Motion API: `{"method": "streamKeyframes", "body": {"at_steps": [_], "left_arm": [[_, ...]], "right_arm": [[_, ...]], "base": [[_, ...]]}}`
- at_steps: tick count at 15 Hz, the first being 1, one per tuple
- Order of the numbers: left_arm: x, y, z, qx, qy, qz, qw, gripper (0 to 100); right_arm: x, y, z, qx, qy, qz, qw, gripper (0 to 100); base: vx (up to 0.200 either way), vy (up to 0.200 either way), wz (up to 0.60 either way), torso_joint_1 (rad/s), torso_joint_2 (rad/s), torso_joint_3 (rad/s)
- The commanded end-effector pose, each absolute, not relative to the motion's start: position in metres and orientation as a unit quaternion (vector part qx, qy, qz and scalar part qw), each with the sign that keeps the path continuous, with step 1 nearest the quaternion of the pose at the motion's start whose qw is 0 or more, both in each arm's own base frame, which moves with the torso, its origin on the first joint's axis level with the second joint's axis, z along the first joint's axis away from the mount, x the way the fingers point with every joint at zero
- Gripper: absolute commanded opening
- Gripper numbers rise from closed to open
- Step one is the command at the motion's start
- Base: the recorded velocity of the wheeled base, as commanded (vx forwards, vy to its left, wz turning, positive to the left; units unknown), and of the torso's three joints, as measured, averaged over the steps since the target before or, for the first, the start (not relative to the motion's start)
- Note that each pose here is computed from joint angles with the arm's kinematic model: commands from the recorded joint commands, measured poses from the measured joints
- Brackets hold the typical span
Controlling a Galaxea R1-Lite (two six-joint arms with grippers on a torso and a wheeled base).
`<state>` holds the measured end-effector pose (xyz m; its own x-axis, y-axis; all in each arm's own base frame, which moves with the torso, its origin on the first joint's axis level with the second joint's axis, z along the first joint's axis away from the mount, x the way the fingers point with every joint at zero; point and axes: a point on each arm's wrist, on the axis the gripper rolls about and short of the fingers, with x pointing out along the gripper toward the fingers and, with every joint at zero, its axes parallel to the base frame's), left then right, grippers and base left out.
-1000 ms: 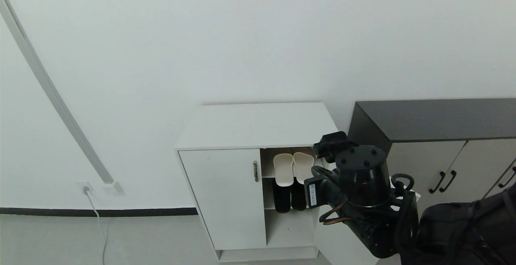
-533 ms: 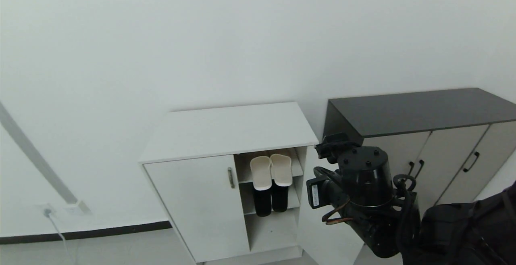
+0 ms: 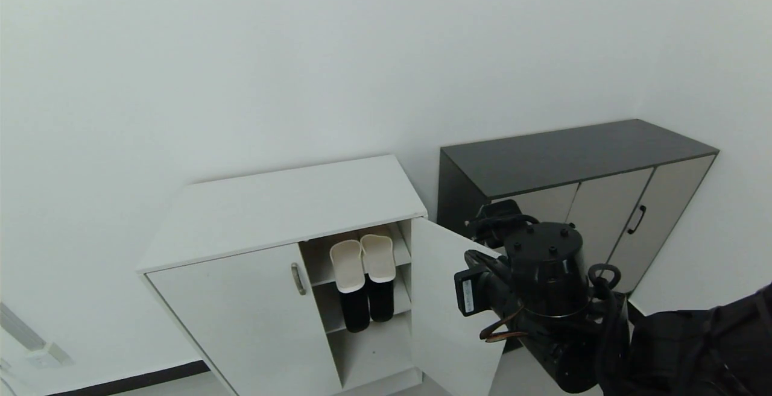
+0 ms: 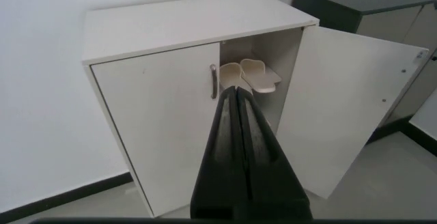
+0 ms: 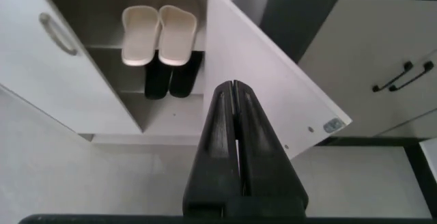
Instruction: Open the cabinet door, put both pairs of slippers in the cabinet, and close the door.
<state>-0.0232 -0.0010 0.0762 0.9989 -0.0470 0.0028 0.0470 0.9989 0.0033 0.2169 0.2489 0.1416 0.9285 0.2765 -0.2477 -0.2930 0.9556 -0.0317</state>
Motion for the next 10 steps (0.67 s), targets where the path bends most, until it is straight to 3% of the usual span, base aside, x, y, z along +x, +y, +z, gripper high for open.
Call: {"method": "streamKeyframes", "body": {"at_steps": [1, 6, 10], "left_arm": [[-0.0231, -0.0010, 0.0762, 0.002, -0.001, -0.023, 1.000, 0], [-0.0231, -0.0011, 0.0762, 0.003, -0.001, -0.025, 1.000, 0], [-0.0231, -0.0011, 0.0762, 0.001, -0.001, -0.025, 1.000, 0]], "right_arm": [[0.2171, 0.2483, 0.1392, -0.037, 0.124, 0.144, 0.981, 0], [0.2175, 0.2480, 0.1393, -0.036, 0.124, 0.143, 0.981, 0], [0.2185, 0.2477, 0.1383, -0.037, 0.125, 0.142, 0.981, 0]], "base": [[0.000, 0.000, 0.00, 0.000, 0.00, 0.000], [0.000, 0.000, 0.00, 0.000, 0.00, 0.000], [-0.200, 0.000, 0.00, 0.007, 0.01, 0.000]]}}
